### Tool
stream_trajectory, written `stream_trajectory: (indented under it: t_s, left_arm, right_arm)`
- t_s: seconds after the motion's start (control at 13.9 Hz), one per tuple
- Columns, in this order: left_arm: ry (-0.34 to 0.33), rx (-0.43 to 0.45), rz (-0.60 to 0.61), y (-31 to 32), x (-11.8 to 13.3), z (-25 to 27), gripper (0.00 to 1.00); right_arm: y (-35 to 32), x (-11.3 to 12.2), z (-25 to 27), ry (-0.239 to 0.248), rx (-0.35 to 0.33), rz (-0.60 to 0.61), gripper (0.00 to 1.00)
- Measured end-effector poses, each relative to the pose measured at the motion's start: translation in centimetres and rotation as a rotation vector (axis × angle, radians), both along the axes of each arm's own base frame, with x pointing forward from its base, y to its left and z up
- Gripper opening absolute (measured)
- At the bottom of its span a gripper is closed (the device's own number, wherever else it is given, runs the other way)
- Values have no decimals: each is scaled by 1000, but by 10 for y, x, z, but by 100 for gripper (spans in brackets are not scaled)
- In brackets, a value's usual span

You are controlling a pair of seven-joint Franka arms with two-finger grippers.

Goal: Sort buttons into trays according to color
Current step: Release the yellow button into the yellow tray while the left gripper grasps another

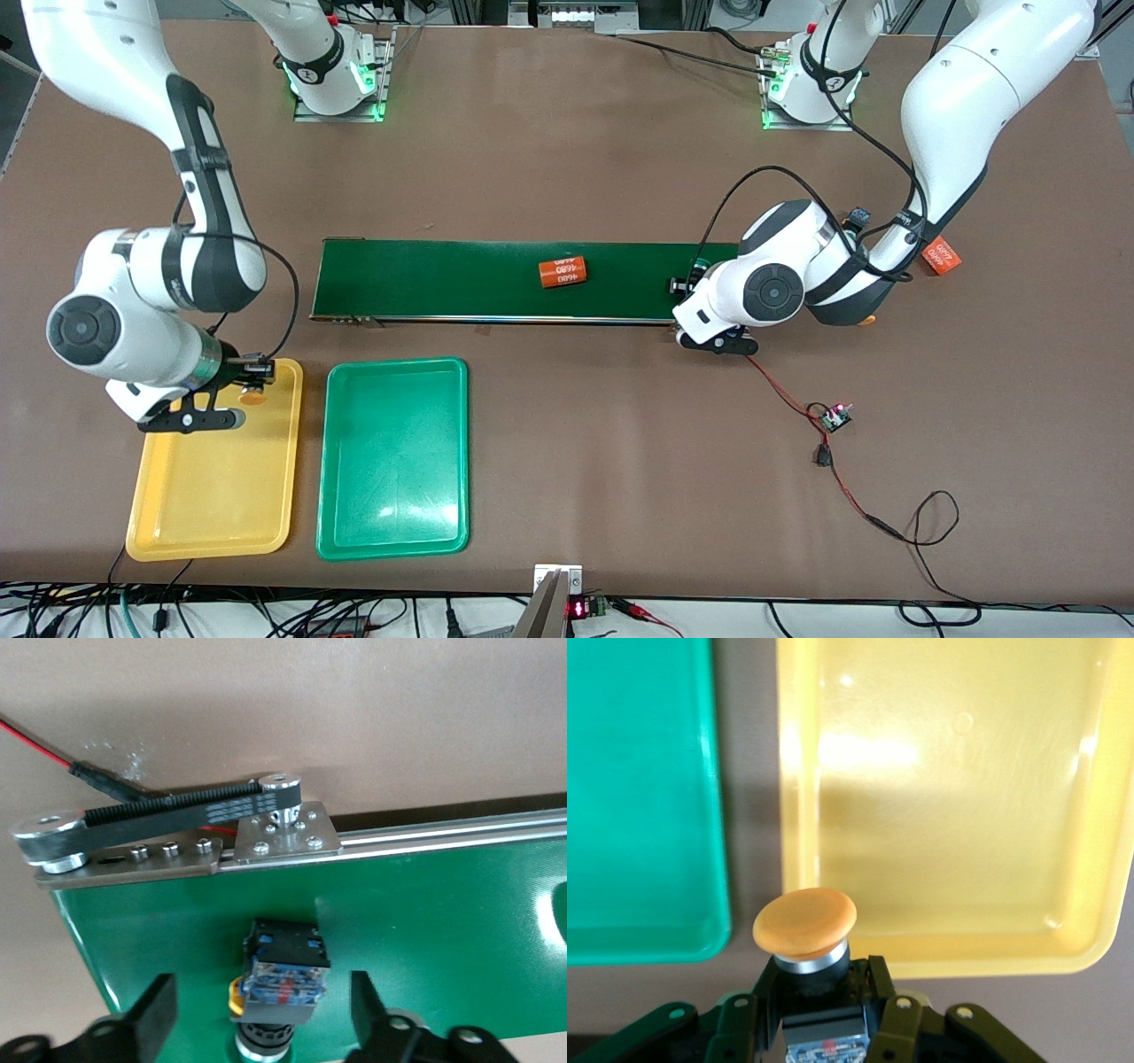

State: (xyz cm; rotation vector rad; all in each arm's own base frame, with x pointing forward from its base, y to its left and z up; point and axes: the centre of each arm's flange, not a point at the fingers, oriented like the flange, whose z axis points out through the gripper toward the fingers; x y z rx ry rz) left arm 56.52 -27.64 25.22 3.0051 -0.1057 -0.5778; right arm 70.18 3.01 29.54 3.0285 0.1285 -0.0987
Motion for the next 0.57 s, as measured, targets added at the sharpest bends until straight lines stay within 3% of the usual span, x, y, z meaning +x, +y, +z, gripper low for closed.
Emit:
stream_trajectory:
  t_s: [0.07,0.36,0.57]
  left_arm:
    - [0,6,7,4,4,5,100]
    - [19,81,80,59,40,48,100]
    - [36,108,210,145,68,63,100]
  right_arm:
    - [-4,4,-14,-7,-8,6,42]
    - [-38,14,-61,-53,-13,10,42]
    - [-49,17,-84,-77,-14,5,42]
